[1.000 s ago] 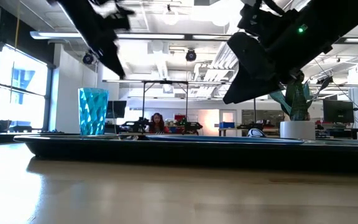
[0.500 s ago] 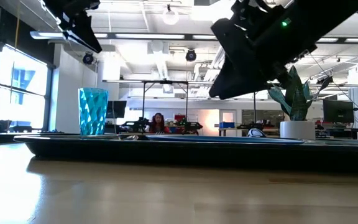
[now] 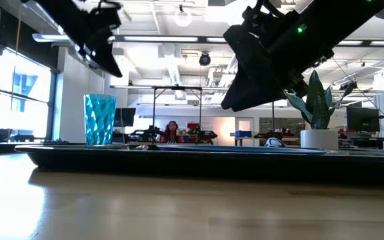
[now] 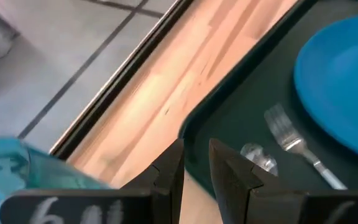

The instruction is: Pick and place plate/cup/fork/spoon on tray

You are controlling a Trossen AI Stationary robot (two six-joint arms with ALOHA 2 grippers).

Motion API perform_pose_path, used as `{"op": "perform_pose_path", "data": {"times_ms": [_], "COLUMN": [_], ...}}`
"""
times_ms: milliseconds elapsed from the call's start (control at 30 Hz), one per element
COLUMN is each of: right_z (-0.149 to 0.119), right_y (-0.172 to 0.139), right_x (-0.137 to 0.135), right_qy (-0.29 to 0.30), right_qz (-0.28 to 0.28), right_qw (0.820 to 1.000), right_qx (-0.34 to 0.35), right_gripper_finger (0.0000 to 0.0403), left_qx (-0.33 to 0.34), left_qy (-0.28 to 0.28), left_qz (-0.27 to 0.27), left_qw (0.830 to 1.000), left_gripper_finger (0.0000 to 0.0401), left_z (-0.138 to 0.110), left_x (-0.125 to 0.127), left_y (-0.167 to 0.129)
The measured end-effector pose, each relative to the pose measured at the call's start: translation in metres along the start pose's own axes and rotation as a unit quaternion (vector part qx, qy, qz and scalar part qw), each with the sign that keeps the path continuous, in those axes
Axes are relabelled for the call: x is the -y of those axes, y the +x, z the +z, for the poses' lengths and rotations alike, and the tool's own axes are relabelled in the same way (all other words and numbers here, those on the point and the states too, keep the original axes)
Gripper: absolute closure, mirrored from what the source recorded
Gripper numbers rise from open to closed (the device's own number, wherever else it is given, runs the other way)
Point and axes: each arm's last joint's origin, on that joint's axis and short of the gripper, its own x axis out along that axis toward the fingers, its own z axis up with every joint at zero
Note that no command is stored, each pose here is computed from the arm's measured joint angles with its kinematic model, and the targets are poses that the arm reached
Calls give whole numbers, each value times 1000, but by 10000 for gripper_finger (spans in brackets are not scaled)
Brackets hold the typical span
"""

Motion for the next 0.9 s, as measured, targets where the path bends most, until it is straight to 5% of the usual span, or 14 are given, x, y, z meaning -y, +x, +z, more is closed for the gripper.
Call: {"op": "perform_pose_path", "data": {"times_ms": [300, 567, 900], "right_z": [1, 4, 3], "right_y": [1, 5, 6], "right_x": [1, 3, 3], "right_qy": [-1, 51, 47], "right_qz": [-4, -7, -1], "right_qw": [1000, 999, 999], "right_qx": [4, 5, -7], "right_gripper_finger": [284, 284, 284], "left_qx": [-36, 25, 84], "left_qy": [-17, 9, 6], "left_qz": [27, 30, 60], "left_qw": [999, 999, 995], "left_gripper_finger": [334, 326, 260], "left_z": [-31, -12, -2], "left_x": [7, 1, -6], "left_y": [13, -4, -21]}}
